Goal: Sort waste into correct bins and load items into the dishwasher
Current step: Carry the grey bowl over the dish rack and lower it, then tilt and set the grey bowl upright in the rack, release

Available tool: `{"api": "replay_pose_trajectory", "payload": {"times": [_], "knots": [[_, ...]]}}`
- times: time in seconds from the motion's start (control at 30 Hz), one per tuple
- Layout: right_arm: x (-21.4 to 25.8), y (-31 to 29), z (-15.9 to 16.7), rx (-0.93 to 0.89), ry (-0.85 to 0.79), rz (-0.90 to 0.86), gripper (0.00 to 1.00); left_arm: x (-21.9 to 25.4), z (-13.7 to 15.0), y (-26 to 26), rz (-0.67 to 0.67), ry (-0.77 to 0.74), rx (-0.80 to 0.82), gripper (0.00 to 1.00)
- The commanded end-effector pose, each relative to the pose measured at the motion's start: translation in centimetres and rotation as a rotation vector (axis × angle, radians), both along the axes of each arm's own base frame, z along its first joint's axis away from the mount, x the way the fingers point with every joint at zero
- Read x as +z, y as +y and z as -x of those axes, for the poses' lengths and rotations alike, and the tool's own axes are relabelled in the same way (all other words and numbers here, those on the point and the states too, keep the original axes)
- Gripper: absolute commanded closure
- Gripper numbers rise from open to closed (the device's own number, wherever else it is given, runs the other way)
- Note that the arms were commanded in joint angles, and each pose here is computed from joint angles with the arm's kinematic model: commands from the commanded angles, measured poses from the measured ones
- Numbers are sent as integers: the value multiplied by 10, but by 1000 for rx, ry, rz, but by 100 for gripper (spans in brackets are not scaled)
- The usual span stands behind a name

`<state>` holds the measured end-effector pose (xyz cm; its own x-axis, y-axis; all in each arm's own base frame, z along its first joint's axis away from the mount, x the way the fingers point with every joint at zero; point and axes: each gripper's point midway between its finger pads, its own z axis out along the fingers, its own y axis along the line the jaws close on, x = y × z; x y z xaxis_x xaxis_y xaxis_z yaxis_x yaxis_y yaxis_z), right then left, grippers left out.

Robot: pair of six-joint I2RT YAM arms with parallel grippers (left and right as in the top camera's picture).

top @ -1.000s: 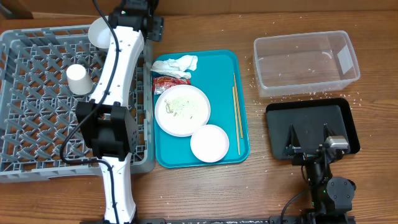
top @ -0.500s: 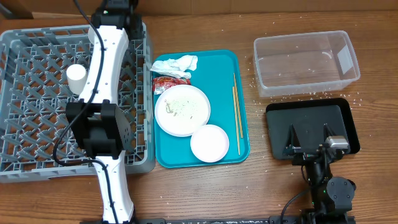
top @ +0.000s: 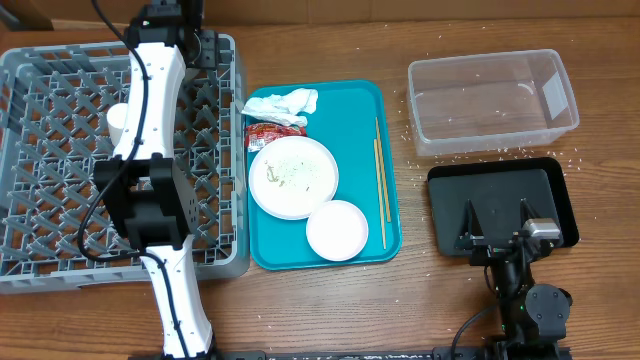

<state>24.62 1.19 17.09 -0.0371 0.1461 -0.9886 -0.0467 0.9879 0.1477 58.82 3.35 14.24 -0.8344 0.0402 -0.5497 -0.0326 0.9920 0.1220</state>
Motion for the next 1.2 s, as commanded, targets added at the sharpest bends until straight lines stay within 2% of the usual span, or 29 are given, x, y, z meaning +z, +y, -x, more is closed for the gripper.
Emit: {"api": "replay_pose_trajectory", "payload": {"times": [0.0, 0.3, 0.37, 0.47, 0.53, 0.63, 0.73, 0.93, 1.03, 1.17], "knots": [[-1, -1, 0, -8, -7, 3, 0, -32, 0, -10, 18, 61, -41, 37], [-1, -1, 0, -8, -7, 4, 0, -19, -3, -5, 27, 23, 11, 57], [-1, -1, 0, -8, -7, 4, 0, -11, -3, -5, 43, 6, 35, 67], [-1, -1, 0, -8, -7, 4, 0, 7, -1, -6, 74, -27, 75, 88], [-1, -1, 0, -8, -7, 4, 0, 23, 2, -8, 105, -51, 94, 96], [-1, -1, 0, -8, -7, 4, 0, 46, 8, -11, 174, -82, 115, 96], [-1, -1, 0, -8, -7, 4, 0, 70, 16, -21, 304, -106, 78, 96], [-1, -1, 0, -8, -7, 4, 0, 111, 34, -38, 679, -119, -96, 96], [-1, -1, 0, -8, -7, 4, 0, 113, 37, -22, 842, -121, -143, 96], [-1, -1, 0, -8, -7, 4, 0, 100, 42, 11, 969, -110, -141, 96]]}}
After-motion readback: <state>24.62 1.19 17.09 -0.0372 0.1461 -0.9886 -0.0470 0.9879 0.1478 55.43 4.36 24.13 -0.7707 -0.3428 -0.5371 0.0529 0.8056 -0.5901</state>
